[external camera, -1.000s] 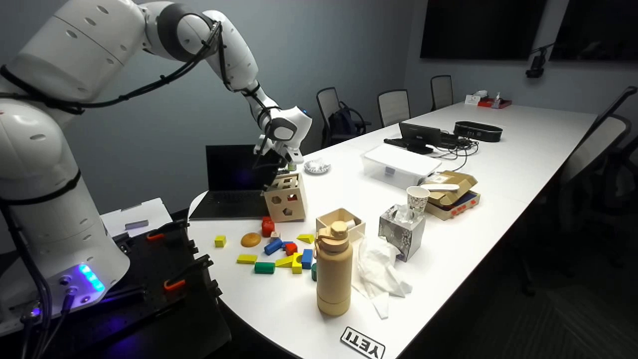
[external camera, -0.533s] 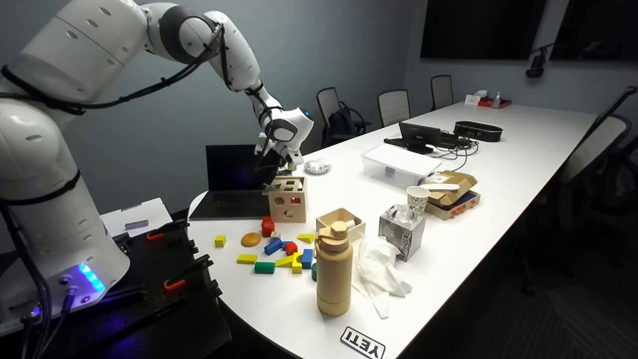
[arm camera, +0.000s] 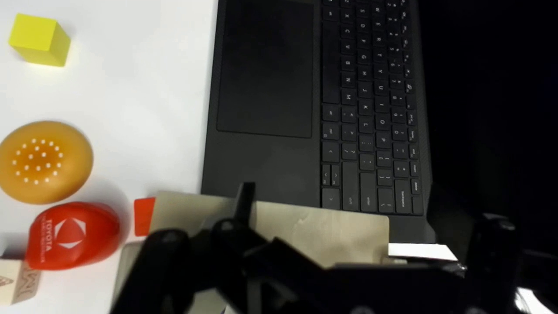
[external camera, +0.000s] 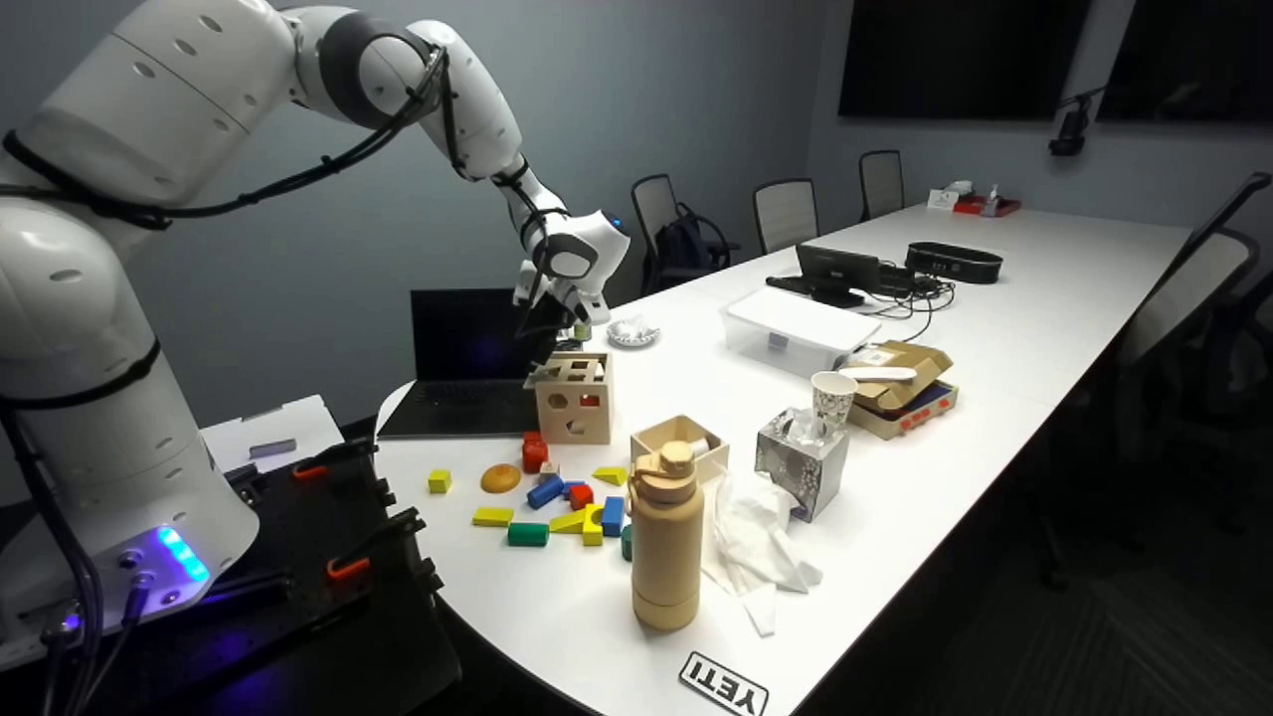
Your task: Slide the lid off of the shape sorting box
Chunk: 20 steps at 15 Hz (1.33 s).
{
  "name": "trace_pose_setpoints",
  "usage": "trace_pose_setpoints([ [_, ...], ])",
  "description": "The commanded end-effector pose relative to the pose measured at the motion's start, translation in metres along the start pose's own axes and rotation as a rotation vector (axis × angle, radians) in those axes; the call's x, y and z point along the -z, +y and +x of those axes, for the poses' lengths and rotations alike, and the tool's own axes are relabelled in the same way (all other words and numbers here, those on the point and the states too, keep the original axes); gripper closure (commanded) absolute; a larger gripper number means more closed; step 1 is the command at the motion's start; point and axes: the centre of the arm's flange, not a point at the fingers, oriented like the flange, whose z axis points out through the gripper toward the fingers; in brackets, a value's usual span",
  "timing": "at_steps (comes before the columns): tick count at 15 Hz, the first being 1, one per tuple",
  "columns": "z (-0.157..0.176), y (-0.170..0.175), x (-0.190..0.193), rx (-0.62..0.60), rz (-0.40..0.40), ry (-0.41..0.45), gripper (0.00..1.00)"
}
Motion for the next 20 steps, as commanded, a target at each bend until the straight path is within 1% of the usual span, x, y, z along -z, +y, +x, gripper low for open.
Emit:
trace_pose_setpoints([
  [1,-0.006,-0.002,0.02,0.004,0.002,0.023,0.0],
  [5,0.005,0.012,0.027,-0.037,-0.032,0.052,0.0],
  [9,0.018,0.022,0.025,-0.057,-0.061,0.059,0.0],
  [16,0.02,0.019,0.011,-0.045,-0.12,0.038,0.0],
  [20,0.016,0.014,0.003,-0.022,-0.132,0.017,0.0],
])
